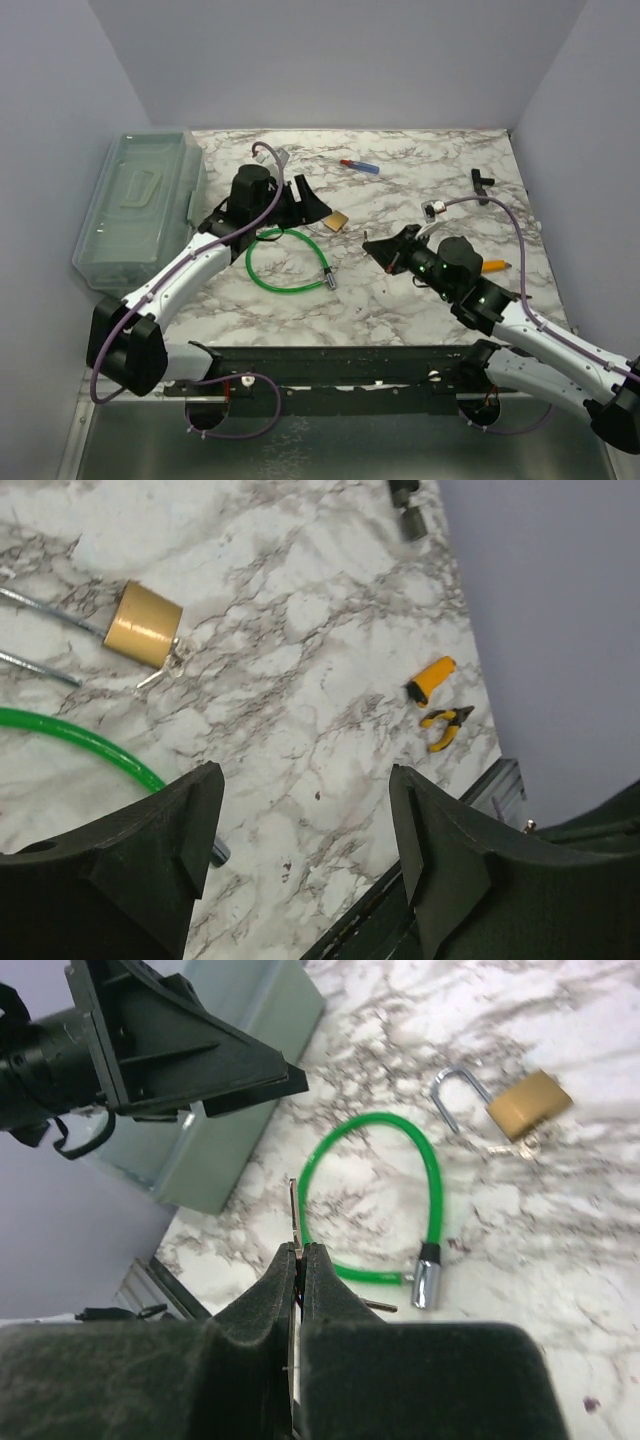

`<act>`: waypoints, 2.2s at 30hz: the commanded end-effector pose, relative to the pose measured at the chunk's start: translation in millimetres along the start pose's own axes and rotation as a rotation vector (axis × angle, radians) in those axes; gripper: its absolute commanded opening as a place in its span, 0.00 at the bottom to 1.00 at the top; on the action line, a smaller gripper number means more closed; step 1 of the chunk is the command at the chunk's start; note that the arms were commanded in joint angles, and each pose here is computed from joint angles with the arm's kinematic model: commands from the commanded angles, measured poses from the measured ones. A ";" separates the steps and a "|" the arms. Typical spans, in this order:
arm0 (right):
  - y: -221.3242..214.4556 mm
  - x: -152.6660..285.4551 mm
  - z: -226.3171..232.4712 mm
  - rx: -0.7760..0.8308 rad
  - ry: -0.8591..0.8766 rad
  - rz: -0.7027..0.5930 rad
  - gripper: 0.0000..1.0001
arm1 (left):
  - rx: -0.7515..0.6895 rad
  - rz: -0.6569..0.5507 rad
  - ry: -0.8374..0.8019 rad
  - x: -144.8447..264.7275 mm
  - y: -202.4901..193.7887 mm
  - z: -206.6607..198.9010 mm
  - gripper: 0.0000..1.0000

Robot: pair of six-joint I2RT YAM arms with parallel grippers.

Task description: Unlock with the key

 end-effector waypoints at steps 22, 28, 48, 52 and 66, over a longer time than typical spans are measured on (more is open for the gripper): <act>-38.3 51.8 -40.5 -0.080 -0.232 0.110 0.01 | 0.138 0.227 0.809 -69.5 -113.2 54.1 0.76; -37.9 55.2 -42.0 -0.071 -0.234 0.101 0.01 | 0.159 0.238 0.856 -84.3 -127.0 62.8 0.75; -43.4 66.2 -49.9 -0.049 -0.266 0.110 0.01 | 0.060 0.299 0.992 -104.7 -154.1 81.1 0.53; -41.6 68.7 -50.1 -0.043 -0.271 0.104 0.01 | 0.059 0.308 0.996 -108.0 -159.0 82.8 0.41; -46.4 76.3 -55.3 -0.048 -0.313 0.135 0.01 | 0.081 0.273 0.772 -115.3 -141.4 46.3 0.00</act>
Point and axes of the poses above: each gripper's point midway between its finger pads, its own x axis back along the fingers, its own z axis along the line the jaws close on, y = z × x, the point moved 7 cm from there along x, back along the fingers, and after that the axes turned 5 degrees about x, right-handed, at the moved point
